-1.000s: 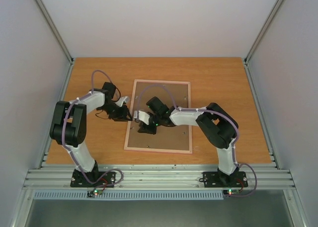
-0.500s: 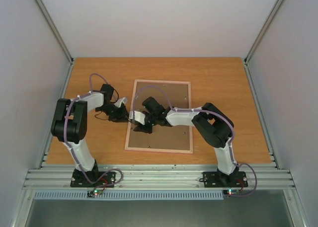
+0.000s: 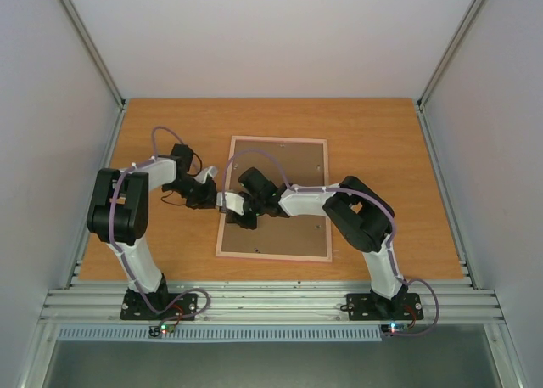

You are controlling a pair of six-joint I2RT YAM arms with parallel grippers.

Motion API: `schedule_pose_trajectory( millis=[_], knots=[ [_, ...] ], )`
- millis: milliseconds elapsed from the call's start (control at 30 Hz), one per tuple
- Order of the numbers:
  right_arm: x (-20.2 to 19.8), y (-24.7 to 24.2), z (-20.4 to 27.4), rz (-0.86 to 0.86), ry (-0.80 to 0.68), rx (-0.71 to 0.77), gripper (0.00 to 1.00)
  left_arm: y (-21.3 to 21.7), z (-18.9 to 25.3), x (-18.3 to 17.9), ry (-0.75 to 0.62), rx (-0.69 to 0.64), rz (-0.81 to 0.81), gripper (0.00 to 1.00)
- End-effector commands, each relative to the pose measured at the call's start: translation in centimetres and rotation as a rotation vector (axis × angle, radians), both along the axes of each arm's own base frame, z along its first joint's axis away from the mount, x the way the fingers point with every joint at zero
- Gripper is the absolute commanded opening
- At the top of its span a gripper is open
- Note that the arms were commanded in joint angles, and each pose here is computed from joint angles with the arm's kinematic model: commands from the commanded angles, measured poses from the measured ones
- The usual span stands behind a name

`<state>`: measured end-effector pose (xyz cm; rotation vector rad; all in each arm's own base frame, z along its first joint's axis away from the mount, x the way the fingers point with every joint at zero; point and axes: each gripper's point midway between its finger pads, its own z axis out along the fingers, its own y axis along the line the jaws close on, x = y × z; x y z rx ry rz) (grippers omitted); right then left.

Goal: Put the photo into the frame

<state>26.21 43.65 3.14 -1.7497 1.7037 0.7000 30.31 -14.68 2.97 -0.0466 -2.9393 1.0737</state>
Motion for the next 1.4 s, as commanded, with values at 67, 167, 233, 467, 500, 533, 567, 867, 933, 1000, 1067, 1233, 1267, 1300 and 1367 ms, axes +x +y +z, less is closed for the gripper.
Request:
schedule_pose_trajectory(
  millis=[67,167,233,467,500,533,567,867,933,1000,1067,1233,1267,1300,1367],
  knots=[
    [0.3,-1.5,-3.9,-0.037,-0.025,-0.132,0.09,0.1,-1.9,-1.0,0.034,0.027,-0.019,0.04],
    [0.5,-1.6,-4.1,-0.046,-0.028,-0.139,0.06,0.2,-1.8,-1.1,0.033,0.031,-0.026,0.03],
    [0.8,-1.6,-4.2,-0.059,-0.031,-0.142,0.03,0.3,-1.8,-1.1,0.031,0.039,-0.028,0.02],
    [2.1,-1.8,-4.1,-0.135,-0.025,-0.153,0.01,0.4,-1.8,-1.1,0.022,0.048,-0.035,0.02],
    [2.3,-1.8,-4.1,-0.147,-0.022,-0.154,0.01,0.4,-1.7,-1.2,0.022,0.049,-0.036,0.02],
    [2.3,-1.8,-4.1,-0.155,-0.017,-0.157,0.01,0.4,-1.8,-1.2,0.023,0.051,-0.037,0.01],
    [2.5,-1.8,-4.0,-0.171,-0.015,-0.157,0.01,0.4,-1.8,-1.2,0.022,0.053,-0.039,0.01],
    [3.0,-1.6,0.3,-0.202,0.083,-0.065,0.26,0.7,-2.1,-1.6,0.020,0.075,-0.068,0.01],
    [3.5,-2.0,2.4,-0.199,0.077,-0.036,0.31,0.8,-2.2,-2.1,0.026,0.086,-0.091,0.01],
    [4.0,-2.8,4.2,-0.199,0.082,-0.007,0.34,0.9,-2.4,-2.8,0.028,0.098,-0.136,0.00],
    [5.1,-4.3,5.7,-0.218,0.093,0.015,0.36,0.9,-2.2,-2.9,0.017,0.099,-0.161,0.00],
    [8.6,-6.9,7.0,-0.257,0.066,0.033,0.37,0.1,-0.1,-1.6,-0.037,0.042,-0.157,0.16],
    [9.4,-7.2,7.0,-0.255,0.055,0.033,0.37,-0.2,0.7,-0.9,-0.068,0.017,-0.142,0.23],
    [10.3,-7.4,7.0,-0.248,0.043,0.034,0.37,-0.4,1.6,0.0,-0.100,0.000,-0.126,0.27],
    [12.0,-7.6,7.0,-0.234,0.027,0.032,0.36,-0.7,2.9,1.8,-0.175,-0.008,-0.112,0.34]
  ],
)
